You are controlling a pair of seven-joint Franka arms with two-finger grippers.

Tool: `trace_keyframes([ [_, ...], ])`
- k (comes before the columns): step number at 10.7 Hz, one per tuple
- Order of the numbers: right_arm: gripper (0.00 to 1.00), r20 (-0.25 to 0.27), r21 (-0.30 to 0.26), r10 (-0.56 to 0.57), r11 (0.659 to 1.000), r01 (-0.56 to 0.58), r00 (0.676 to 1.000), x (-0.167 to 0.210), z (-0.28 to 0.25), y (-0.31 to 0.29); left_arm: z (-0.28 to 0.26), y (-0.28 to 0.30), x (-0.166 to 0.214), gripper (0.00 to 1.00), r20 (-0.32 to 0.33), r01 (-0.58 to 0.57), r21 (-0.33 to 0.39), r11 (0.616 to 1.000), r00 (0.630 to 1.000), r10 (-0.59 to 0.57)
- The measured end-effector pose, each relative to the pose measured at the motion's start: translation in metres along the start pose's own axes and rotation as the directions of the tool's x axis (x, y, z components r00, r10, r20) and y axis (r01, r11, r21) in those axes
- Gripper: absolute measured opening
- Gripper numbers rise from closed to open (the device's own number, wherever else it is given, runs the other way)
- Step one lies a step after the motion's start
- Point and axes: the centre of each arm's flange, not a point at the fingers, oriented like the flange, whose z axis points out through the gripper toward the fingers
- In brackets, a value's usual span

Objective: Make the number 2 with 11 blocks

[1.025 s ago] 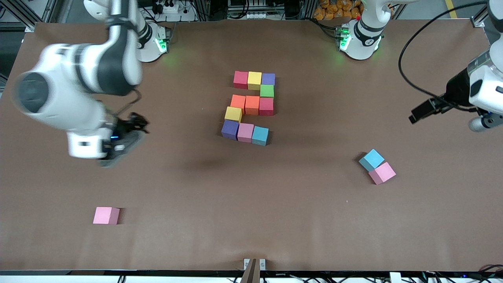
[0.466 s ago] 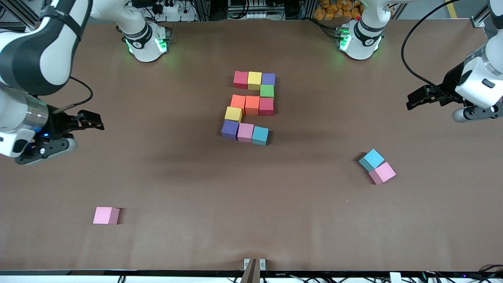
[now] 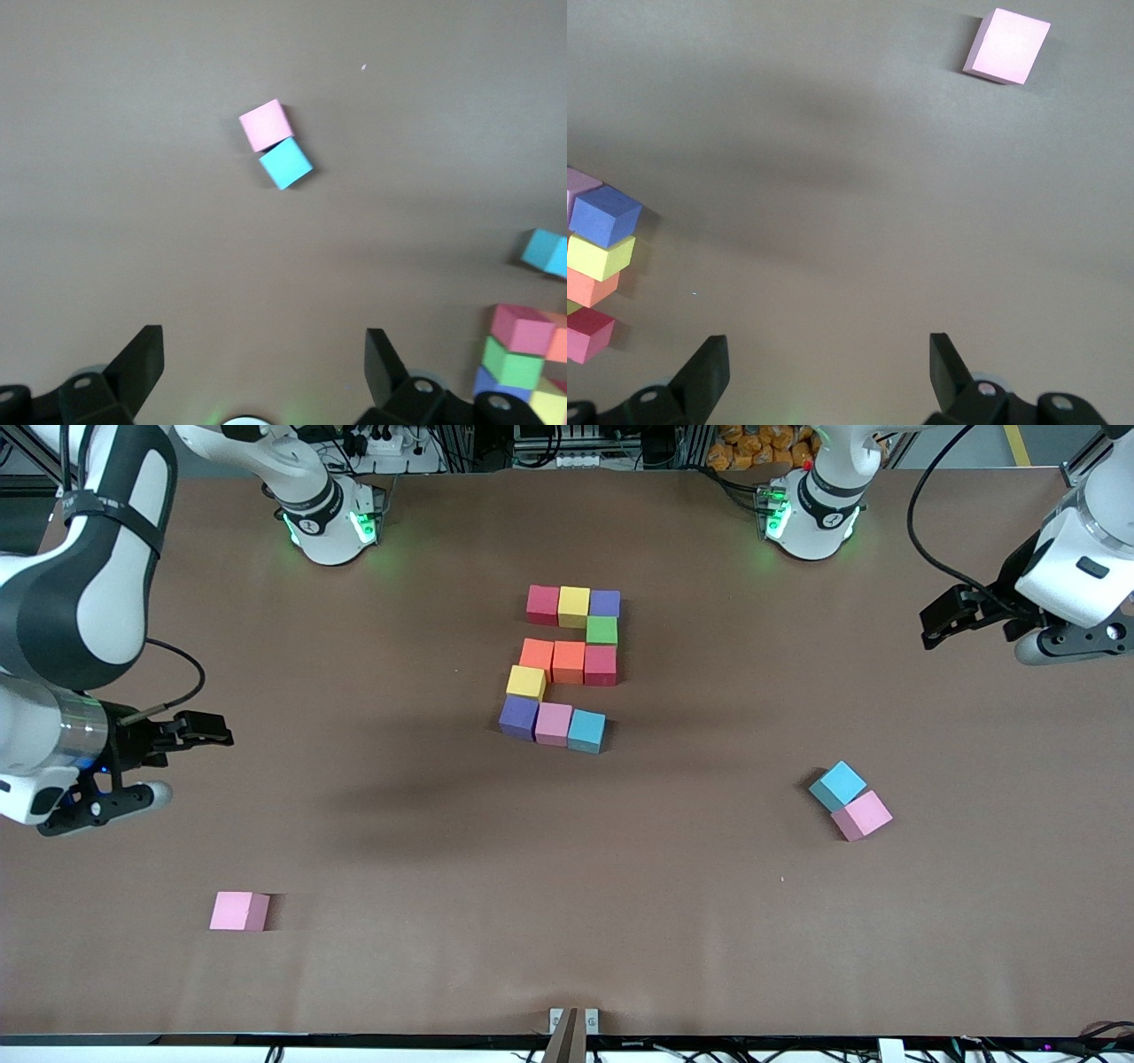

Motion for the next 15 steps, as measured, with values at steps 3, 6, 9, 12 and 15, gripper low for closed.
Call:
trace_keyframes([
  [3, 1.0, -0.06, -0.013, 0.066, 0.998, -0.067, 0.996, -0.026, -0.042, 0.001, -0.003, -0.009, -0.001, 1.0, -0.006, -0.088, 0.006, 0.996, 0.996, 0.089],
  [6, 1.0, -0.122, 0.009, 0.124, 0.992, -0.124, 0.985, -0.069, -0.061, -0.007, -0.003, -0.009, -0.001, 1.0, -0.006, -0.096, 0.007, 0.995, 0.995, 0.096],
  [9, 1.0, -0.124, 0.008, 0.224, 0.974, -0.225, 0.967, -0.119, -0.063, -0.013, -0.004, -0.01, -0.001, 1.0, -0.007, -0.095, 0.007, 0.995, 0.995, 0.095],
  [12, 1.0, -0.166, -0.02, 0.262, 0.963, -0.269, 0.951, -0.166, -0.072, -0.036, -0.006, -0.01, -0.003, 1.0, -0.015, -0.095, -0.004, 0.996, 0.995, 0.095],
  [15, 1.0, -0.19, -0.041, 0.261, 0.961, -0.274, 0.946, -0.175, -0.074, -0.032, -0.009, -0.01, -0.006, 1.0, -0.02, -0.094, -0.023, 0.995, 0.995, 0.093],
])
